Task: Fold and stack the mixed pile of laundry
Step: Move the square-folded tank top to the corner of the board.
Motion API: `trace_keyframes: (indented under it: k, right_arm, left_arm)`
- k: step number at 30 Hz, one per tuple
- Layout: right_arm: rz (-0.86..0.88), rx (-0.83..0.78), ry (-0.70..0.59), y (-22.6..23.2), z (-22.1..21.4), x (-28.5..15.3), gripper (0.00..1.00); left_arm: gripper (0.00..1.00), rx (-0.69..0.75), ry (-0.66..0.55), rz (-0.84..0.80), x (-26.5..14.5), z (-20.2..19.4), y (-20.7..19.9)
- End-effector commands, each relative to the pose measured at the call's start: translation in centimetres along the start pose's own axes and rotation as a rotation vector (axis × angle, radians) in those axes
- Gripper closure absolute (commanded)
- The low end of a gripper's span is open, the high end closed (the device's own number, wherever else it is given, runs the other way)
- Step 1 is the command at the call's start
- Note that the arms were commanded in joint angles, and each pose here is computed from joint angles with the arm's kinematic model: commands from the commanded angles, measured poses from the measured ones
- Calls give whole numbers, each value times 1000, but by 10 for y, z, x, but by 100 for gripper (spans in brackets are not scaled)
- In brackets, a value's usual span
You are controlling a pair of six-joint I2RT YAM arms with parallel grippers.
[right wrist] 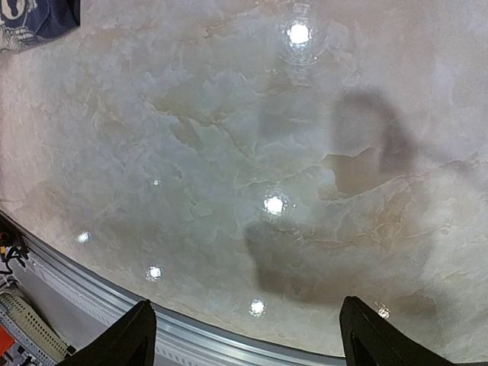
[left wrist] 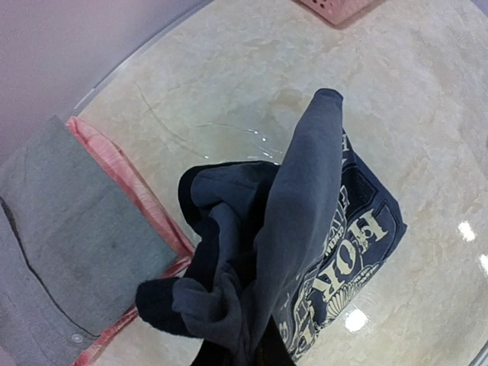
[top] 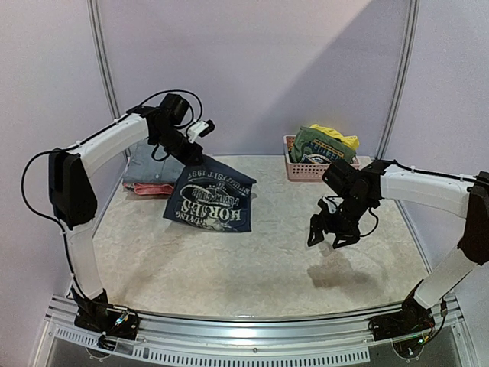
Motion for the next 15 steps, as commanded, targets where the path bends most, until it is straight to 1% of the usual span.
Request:
trace_keyframes:
  k: [1,10,15]
  right_arm:
    - [-4,-29,-24,4,4,-4,16]
    - [-4,-31,-19,5,5,-3,16]
    - [-3,-33,-9,7,7,-1,15]
  left_arm:
    - [100,3,-34,106,-29,9,28]
    - [100,8,-80,228,-60,22,67]
    - [100,-1,-104,270,-76,27,90]
Point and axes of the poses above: each gripper's point midway between its finger pads, its own x axis out along the fingers, its own y axis along the line the jaws close on, z = x × y, the point moved 6 cm from there along -x, back along the fingers, and after that the axes turned 3 degrees about x, right-handed, at the moved point
